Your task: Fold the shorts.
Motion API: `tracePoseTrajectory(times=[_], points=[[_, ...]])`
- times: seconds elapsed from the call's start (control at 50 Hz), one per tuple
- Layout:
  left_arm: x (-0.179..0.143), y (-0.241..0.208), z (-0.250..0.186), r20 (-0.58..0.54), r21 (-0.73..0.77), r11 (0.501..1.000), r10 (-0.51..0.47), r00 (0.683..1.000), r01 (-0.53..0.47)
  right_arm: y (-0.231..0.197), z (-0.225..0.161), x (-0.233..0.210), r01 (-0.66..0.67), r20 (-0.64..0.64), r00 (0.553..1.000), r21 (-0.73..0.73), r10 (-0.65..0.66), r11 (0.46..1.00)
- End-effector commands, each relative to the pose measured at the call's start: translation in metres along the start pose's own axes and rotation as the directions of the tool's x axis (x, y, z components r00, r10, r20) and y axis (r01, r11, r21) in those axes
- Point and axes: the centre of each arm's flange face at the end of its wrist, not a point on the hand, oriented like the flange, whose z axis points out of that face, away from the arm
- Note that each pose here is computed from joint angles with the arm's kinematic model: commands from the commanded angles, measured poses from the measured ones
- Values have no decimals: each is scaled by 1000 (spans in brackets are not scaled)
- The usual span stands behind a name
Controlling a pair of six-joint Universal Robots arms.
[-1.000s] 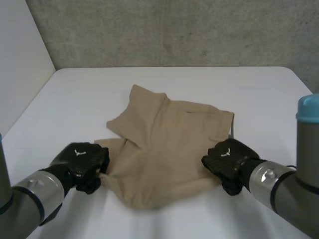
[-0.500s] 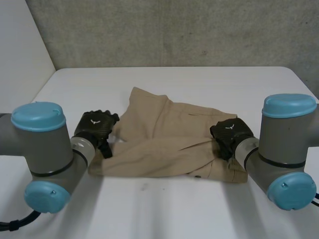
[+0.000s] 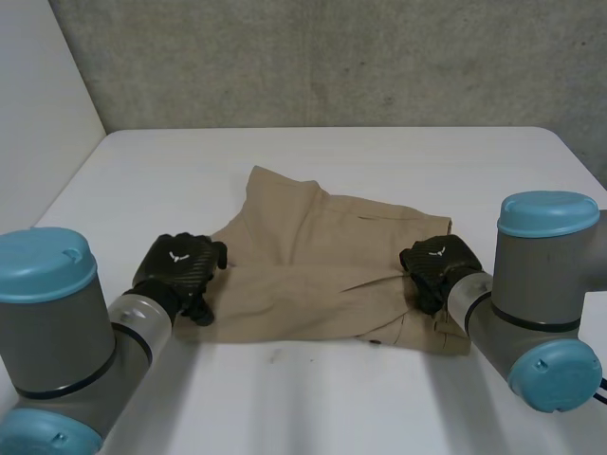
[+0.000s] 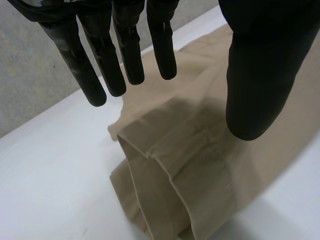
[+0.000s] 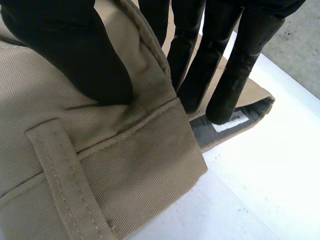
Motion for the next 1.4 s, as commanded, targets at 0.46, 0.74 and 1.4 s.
tracePoseTrajectory(times=[0.46, 0.74, 1.4], points=[[1, -1, -4, -2, 11, 1000, -10, 1000, 10, -27, -38, 12, 25, 48, 999, -4, -25, 1000], [-2, -8, -14, 0, 21, 1000, -3, 1000, 3, -18, -50, 59, -70, 140, 986, -148, 91, 987], [-34, -10, 23, 15, 9, 999, -52, 999, 52, 3, -87, 41, -89, 302, 940, -229, 157, 969]])
